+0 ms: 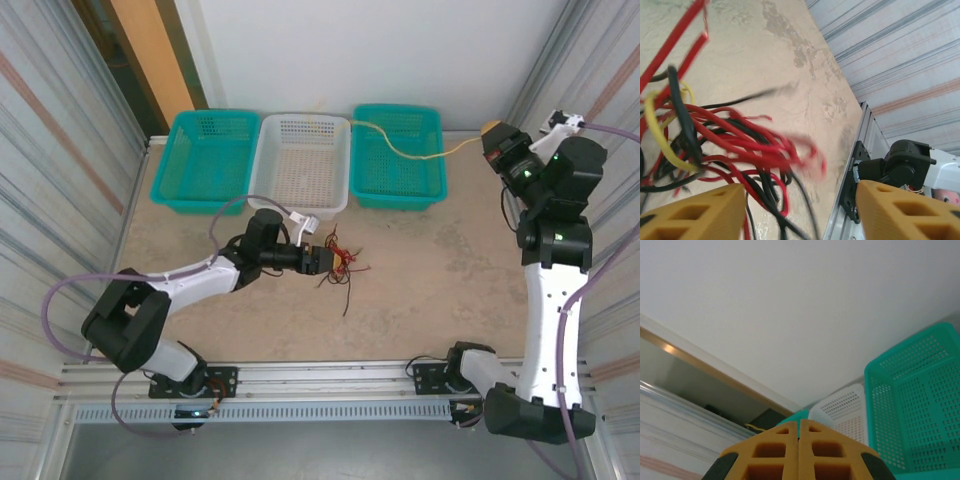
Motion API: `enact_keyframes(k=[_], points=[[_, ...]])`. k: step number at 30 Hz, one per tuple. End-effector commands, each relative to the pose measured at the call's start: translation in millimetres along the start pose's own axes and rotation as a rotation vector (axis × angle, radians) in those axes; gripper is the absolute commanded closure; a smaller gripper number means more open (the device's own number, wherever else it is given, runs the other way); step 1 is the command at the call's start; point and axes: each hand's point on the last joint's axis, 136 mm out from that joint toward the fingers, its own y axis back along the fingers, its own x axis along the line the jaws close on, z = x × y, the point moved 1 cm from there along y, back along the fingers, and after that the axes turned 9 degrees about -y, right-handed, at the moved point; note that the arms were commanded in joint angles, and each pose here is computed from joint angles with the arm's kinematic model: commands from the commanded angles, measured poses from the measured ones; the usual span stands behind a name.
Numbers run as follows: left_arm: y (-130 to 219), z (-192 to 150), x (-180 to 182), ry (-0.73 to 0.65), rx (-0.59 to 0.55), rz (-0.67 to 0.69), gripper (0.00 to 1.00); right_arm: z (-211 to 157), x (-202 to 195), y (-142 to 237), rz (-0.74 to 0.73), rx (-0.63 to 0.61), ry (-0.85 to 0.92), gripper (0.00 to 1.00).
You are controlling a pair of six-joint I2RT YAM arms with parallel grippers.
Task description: Untangle the cables
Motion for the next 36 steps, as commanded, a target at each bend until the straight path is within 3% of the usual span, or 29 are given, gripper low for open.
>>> enact_keyframes(k=[1,7,12,16,26,36], points=[[12,21,-14,-0.057,-0.046,0.032,0.24,2,5,5,-0.038,-0.062,0.108,1.0],[54,35,-30,-0.115,-0.099,0.159,0.19,-19,7,-7,-0.053,-0.065,0.171,1.0],[94,73,-64,-0.113,-0.155,0.156,0.21,-43,25,-18,0.006,-0.055,0.245,1.0],[113,111,-105,-0.114,-0.239,0.077,0.23,-66,46,-25,0.065,-0.044,0.31,1.0],[110,174,-154,0.0,-0.376,-0.194,0.23,-135,94,-46,0.157,-0.027,0.444,1.0],[103,184,-127,0.271,-0.447,-0.224,0.23,-195,136,-41,0.294,-0.057,0.591,1.0]])
